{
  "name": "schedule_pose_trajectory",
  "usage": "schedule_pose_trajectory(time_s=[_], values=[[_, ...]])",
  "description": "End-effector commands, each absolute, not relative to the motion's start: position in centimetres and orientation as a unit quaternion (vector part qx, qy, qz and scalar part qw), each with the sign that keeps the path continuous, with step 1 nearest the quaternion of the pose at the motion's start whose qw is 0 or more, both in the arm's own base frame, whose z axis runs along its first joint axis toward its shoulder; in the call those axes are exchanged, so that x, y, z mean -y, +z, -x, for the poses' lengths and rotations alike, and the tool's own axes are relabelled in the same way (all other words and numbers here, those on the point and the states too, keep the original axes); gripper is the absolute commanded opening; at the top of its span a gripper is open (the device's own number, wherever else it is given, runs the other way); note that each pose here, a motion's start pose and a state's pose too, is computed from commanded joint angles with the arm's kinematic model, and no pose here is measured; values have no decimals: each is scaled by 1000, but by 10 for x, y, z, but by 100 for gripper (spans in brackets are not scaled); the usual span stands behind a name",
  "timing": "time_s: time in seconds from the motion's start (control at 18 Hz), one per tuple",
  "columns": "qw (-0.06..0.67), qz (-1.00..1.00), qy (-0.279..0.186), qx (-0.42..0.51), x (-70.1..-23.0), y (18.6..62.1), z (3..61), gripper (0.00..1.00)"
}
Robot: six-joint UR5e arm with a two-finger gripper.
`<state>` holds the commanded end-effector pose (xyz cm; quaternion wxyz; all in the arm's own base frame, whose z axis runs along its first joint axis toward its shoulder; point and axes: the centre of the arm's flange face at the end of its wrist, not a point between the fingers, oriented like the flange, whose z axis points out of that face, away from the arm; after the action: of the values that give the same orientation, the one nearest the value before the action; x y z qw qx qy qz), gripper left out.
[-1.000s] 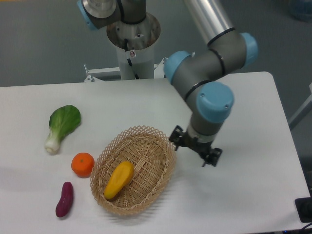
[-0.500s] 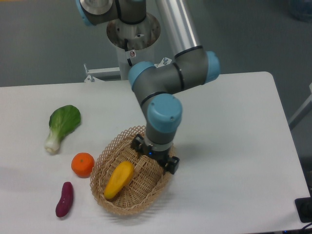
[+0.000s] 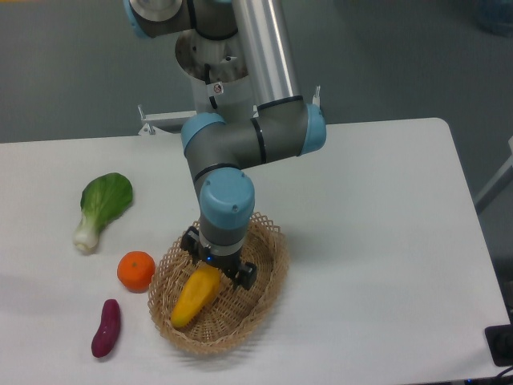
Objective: Pick up the mango from the basket
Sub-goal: 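Lower the gripper onto the yellow mango and close on it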
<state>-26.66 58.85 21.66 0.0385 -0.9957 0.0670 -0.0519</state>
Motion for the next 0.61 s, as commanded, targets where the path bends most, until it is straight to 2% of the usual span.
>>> schedule_pose_trajectory(time_s=[0.22, 0.28, 0.33, 0.44, 0.5, 0.61], values=[[33, 996, -55, -57, -591, 209, 262, 97], [32, 996, -57, -54, -592, 207, 262, 85], [31, 997, -57, -46, -592, 208, 261, 68], [32, 997, -55, -37, -593, 210, 261, 44], [33, 997, -54, -37, -594, 212, 261, 34], [35, 997, -51, -37, -594, 216, 262, 25]])
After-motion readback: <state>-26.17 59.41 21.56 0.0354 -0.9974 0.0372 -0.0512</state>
